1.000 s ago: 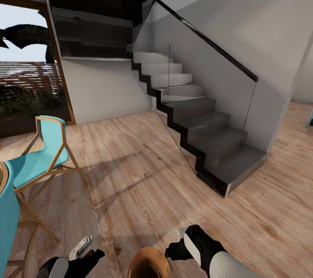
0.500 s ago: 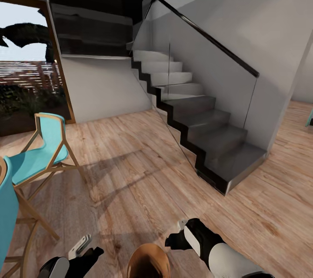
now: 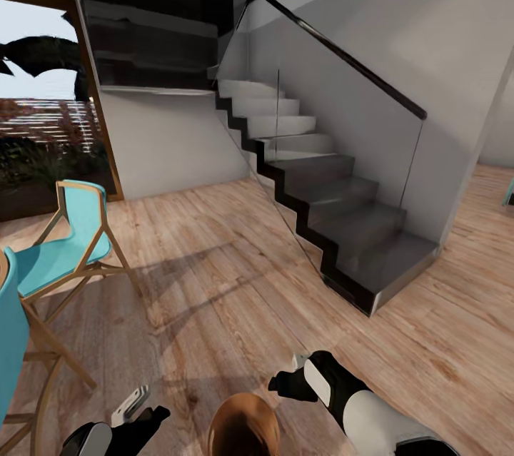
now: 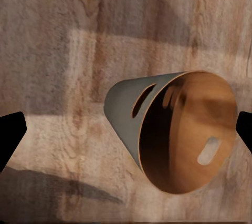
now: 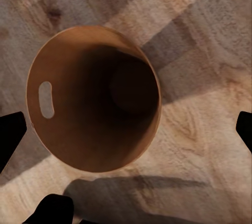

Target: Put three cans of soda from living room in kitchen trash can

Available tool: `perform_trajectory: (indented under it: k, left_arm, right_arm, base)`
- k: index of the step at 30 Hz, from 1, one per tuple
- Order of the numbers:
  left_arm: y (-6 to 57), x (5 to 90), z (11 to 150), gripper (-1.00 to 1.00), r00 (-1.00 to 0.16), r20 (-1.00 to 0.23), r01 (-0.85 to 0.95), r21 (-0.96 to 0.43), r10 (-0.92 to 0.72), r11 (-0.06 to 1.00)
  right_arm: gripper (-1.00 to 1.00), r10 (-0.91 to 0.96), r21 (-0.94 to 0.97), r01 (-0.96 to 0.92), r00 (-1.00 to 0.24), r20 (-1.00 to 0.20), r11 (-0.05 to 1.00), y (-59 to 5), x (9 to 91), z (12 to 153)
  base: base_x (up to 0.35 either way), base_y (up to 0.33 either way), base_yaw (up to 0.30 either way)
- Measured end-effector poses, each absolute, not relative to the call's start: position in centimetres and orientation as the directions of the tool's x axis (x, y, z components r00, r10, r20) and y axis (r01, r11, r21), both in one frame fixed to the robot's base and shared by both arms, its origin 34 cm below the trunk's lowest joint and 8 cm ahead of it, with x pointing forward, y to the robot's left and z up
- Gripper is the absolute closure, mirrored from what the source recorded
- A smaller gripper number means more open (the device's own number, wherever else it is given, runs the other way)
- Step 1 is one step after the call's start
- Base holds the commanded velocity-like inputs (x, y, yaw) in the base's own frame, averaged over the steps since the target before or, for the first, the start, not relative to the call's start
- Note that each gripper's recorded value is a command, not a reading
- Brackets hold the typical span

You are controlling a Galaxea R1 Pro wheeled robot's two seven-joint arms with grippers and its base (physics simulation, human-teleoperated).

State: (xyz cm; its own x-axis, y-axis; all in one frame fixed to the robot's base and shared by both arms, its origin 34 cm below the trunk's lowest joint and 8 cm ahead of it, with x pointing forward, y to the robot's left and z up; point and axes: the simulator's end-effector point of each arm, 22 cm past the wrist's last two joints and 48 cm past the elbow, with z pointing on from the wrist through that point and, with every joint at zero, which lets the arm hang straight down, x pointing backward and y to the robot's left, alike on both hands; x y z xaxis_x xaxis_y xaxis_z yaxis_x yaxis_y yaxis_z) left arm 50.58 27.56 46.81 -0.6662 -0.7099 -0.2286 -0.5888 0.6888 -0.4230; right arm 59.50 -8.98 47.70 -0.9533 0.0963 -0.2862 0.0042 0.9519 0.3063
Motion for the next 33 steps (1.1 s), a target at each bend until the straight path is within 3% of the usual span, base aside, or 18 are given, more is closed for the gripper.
perform_trajectory:
  k: [9, 17, 33]
  left_arm:
    - [26.7, 49.7, 43.6, -1.00, -0.690, -0.167, -0.602, -0.410, -0.705, 0.686]
    - [25.9, 56.1, 47.4, -1.00, -0.754, -0.173, -0.512, -0.450, -0.634, 0.732]
    - [24.6, 56.0, 43.5, -1.00, -0.744, -0.178, -0.520, -0.451, -0.644, 0.725]
  right_arm:
    - [-1.00, 0.094, 0.303, 0.003, -0.953, -0.287, 0.953, -9.0, 59.1, 45.8]
    - [-1.00, 0.092, 0.301, 0.001, -0.953, -0.287, 0.954, -9.0, 58.8, 44.1]
    - [-1.00, 0.093, 0.301, 0.003, -0.954, -0.286, 0.953, -9.0, 58.0, 40.6]
  base:
    - [0.000, 0.000, 0.000]
    - [0.000, 0.000, 0.000]
    - [0.000, 0.000, 0.000]
